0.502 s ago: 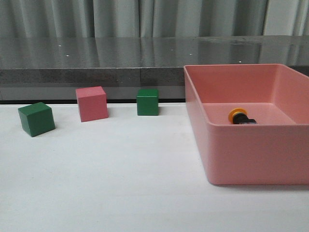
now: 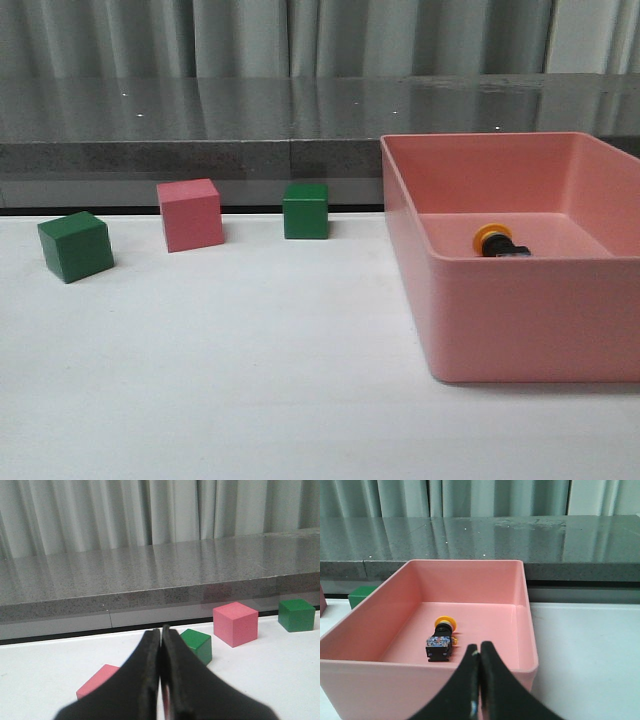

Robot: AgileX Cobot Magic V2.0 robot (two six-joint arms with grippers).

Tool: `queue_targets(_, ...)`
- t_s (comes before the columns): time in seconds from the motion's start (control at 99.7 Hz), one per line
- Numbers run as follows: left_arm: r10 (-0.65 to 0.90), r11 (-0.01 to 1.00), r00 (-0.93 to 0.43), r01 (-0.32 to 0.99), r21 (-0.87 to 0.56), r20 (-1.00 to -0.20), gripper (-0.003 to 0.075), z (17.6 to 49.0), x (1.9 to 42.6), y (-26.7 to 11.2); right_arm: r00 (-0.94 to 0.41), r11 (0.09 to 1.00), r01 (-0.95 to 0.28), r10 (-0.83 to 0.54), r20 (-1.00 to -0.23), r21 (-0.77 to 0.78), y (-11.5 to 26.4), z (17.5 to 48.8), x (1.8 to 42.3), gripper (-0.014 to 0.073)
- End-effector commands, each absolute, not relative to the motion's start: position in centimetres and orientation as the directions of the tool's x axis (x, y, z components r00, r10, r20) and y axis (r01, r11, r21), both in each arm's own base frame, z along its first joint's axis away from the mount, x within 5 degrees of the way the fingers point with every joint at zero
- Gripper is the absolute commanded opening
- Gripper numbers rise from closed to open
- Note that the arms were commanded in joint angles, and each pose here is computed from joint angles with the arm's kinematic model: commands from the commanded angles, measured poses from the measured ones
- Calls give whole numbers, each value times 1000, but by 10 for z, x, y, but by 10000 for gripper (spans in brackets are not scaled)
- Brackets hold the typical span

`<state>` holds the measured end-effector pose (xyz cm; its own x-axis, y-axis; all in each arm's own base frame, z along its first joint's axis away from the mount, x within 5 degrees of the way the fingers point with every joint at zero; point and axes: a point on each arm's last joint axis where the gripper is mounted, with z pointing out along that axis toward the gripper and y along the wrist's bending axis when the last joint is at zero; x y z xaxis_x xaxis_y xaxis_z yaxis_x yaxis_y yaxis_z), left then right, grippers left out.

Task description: Place and stand button with both arms

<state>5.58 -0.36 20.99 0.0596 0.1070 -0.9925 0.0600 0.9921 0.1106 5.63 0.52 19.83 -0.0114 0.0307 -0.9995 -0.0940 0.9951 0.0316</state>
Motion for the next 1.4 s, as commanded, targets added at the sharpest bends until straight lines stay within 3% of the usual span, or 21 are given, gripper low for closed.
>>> queue_targets(0.0, 94, 993, 121, 60, 102, -988, -19, 203, 55, -4, 96, 995, -95, 41, -995, 32, 5, 210, 54, -62)
queue_targets(0.08, 94, 993, 121, 60, 102, -988, -19, 203, 55, -4, 97, 995, -95, 42, -994, 32, 5, 210, 54, -62)
queue_targets(0.221, 94, 993, 121, 60, 102, -988, -20, 203, 55, -4, 236, 994, -105, 59, -970, 35, 5, 225, 51, -62)
queue_targets(0.331, 94, 993, 121, 60, 102, -988, -20, 203, 55, -4, 227, 992, -107, 86, -970, 63, 4, 246, 48, -62)
queue_targets(0.562, 94, 993, 121, 60, 102, -988, -20, 203, 55, -4, -68, 989, -99, 107, -992, 114, 7, 316, 59, -62)
queue_targets(0.672, 94, 993, 121, 60, 102, -988, -20, 203, 55, -4, -196, 986, -98, 117, -974, 138, 11, 346, 86, -62)
queue_targets(0.843, 94, 993, 121, 60, 102, -988, -19, 203, 55, -4, -282, 948, -114, 257, -924, 298, 22, 381, 139, -62)
queue_targets(0.983, 94, 993, 121, 60, 102, -988, -20, 203, 55, -4, -368, 960, -117, 195, -909, 254, 29, 382, 189, -62)
queue_targets(1.264, 94, 993, 121, 60, 102, -988, -20, 203, 55, -4, -574, 963, -196, 40, -818, 185, 62, 344, 270, -59)
queue_targets(1.395, 94, 993, 121, 60, 102, -988, -20, 203, 55, -4, -617, 958, -249, -46, -786, 140, 75, 326, 294, 13)
